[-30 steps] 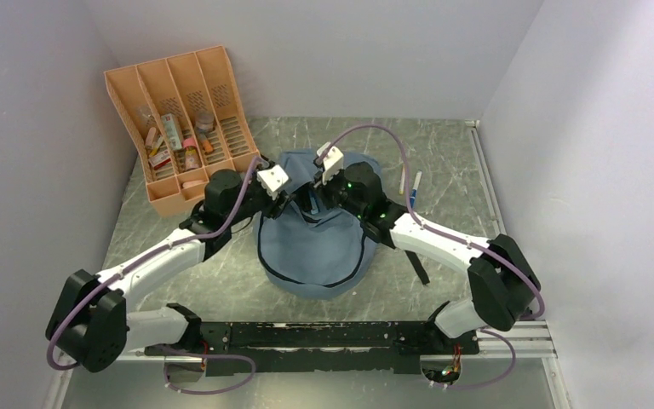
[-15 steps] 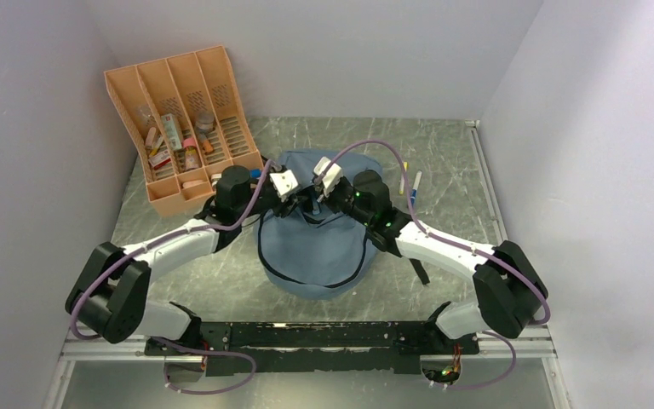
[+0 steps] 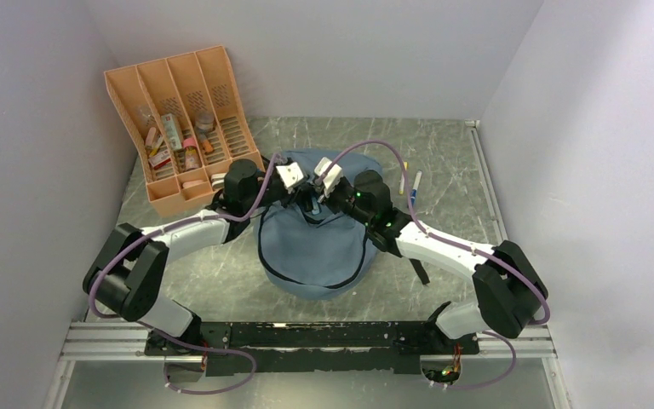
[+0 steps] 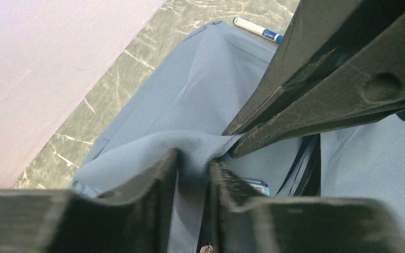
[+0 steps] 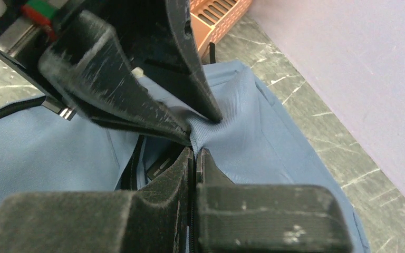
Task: Pack the student bag
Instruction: Pick up the stationery from the center of the board.
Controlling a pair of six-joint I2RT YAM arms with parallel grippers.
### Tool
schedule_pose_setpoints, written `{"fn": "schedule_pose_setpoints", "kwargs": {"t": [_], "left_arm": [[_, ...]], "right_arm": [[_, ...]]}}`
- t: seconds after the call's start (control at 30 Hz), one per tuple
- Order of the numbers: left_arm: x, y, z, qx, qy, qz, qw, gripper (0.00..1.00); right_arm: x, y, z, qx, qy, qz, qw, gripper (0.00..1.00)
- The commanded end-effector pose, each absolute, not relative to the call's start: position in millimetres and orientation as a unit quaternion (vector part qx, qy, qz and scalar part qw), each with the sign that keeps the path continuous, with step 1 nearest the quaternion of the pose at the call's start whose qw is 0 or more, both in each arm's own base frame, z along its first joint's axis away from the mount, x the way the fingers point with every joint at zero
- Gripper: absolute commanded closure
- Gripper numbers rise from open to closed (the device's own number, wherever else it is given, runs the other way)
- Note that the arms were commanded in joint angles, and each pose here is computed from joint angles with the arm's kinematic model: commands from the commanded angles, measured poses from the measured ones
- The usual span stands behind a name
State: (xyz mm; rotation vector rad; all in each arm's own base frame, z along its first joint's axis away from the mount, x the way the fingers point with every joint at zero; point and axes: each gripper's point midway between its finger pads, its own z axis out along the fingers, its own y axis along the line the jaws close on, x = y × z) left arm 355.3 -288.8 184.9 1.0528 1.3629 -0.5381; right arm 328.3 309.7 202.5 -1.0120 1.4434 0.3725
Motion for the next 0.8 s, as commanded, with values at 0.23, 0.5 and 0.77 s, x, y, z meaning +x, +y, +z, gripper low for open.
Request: {"fn": "schedule_pose_setpoints", "kwargs": {"t": [0.23, 0.5, 0.77], "left_arm": [[363, -290, 219, 0.454, 0.559, -0.225, 0.656, 0.95], [363, -288, 212, 0.445, 0.573, -0.224, 0.651, 0.95], [363, -286, 212, 0.441, 0.584, -0.180, 0.657, 0.95]], "right_arm": [[330, 307, 231, -0.402, 0.625, 0.170, 0.647, 0.74], [322, 280, 267, -0.297, 0.642, 0.193, 0.680, 0.65], [370, 163, 243, 0.051, 0.772, 0.120, 0.622, 0.62]]}}
